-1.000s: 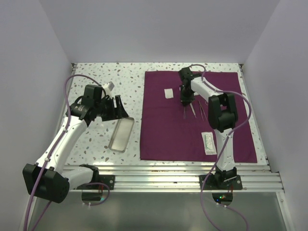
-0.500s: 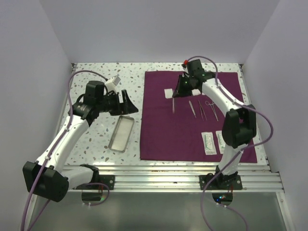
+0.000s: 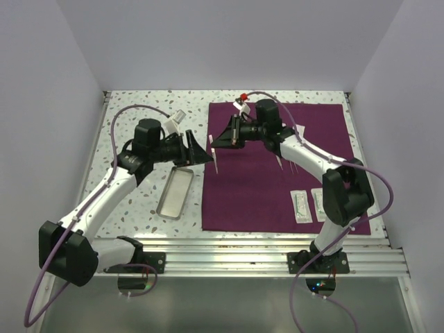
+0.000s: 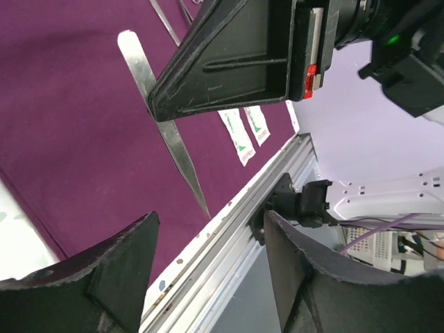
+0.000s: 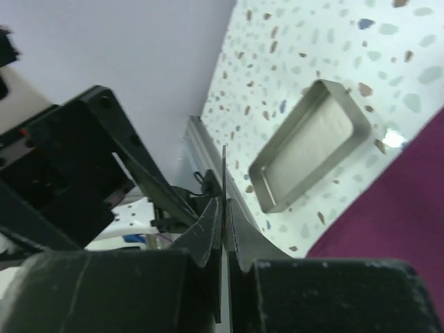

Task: Prepare the surgical pack

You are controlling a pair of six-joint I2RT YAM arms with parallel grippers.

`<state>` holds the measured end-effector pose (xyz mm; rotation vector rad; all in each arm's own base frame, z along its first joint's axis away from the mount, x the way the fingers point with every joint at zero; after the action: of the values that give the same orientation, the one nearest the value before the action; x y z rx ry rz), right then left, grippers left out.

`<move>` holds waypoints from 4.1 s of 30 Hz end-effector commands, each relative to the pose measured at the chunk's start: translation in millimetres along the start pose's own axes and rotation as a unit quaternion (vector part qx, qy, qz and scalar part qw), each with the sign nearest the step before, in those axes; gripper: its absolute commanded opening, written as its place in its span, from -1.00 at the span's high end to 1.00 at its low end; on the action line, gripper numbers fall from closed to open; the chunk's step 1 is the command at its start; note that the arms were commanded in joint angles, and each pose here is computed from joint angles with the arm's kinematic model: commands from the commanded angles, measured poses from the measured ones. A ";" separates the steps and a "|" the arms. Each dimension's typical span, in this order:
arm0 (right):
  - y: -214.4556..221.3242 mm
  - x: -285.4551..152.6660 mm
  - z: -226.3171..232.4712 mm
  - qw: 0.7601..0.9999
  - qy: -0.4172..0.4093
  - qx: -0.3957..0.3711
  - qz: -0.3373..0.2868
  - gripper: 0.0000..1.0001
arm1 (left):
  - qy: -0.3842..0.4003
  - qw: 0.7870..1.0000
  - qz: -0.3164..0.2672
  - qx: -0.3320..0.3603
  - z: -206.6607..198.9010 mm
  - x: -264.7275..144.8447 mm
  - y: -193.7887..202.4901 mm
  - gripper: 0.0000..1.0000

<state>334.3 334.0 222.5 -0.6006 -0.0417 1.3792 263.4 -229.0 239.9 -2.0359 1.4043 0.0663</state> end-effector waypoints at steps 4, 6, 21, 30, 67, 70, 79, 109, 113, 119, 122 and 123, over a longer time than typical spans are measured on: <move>-18.5 -18.6 64.0 0.990 -0.134 -0.027 -0.044 1.00 | 0.046 0.999 -0.006 0.000 -14.2 2.6 -2.1 -0.26; -14.0 -17.9 64.2 0.989 -0.143 -0.011 -0.038 1.00 | 0.047 0.999 -0.007 -0.002 -13.2 3.5 -1.6 -0.26; -2.5 -15.8 74.2 0.984 -0.175 -0.018 -0.014 1.00 | 0.064 0.998 -0.005 -0.010 -13.5 15.1 -9.1 0.03; 6.8 -13.5 67.7 0.988 -0.154 -0.016 0.004 0.92 | 0.055 0.998 -0.006 -0.020 -8.7 18.5 -10.6 1.00; -66.0 -117.3 -164.6 0.925 0.372 0.045 -0.062 -0.48 | -0.414 0.888 0.202 0.000 198.0 -22.5 90.1 1.00; -69.2 -117.5 -169.8 0.923 0.377 0.047 -0.063 -0.48 | -0.401 0.891 0.212 0.007 194.9 -17.4 90.6 1.00; -76.2 -112.4 -178.6 0.922 0.378 0.045 -0.065 -0.49 | -0.375 0.895 0.241 0.012 190.2 -4.7 99.5 1.00; -56.4 -150.0 -276.6 0.829 0.557 0.012 0.052 0.03 | -0.332 0.930 0.155 0.015 125.7 -11.9 53.9 0.08; -55.2 -157.7 -271.0 0.827 0.561 -0.001 0.046 0.06 | -0.330 0.933 0.145 0.017 121.6 -12.0 48.3 0.09; -52.4 -178.6 -274.5 0.795 0.604 -0.007 0.056 0.14 | -0.327 0.934 0.144 0.018 120.5 -9.8 46.1 0.10; -54.8 -183.9 -272.2 0.790 0.611 -0.015 0.052 0.14 | -0.326 0.934 0.148 0.021 120.8 -9.6 46.4 0.10; -55.2 -185.4 -272.6 0.786 0.616 -0.017 0.052 0.14 | -0.325 0.934 0.147 0.021 120.1 -9.7 45.8 0.10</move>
<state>441.0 71.6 38.6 -1.3766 1.0572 0.9412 253.2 -160.5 112.2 -1.5150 1.2338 0.8028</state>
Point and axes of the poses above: each gripper's point midway between its finger pads, its own x axis out along the fingers, its own z axis along the line the jaws close on, y = z × x, the point moved 1 cm from there along -x, back along the fingers, and after that the axes turned 3 degrees about -x, right-handed, at the moved point
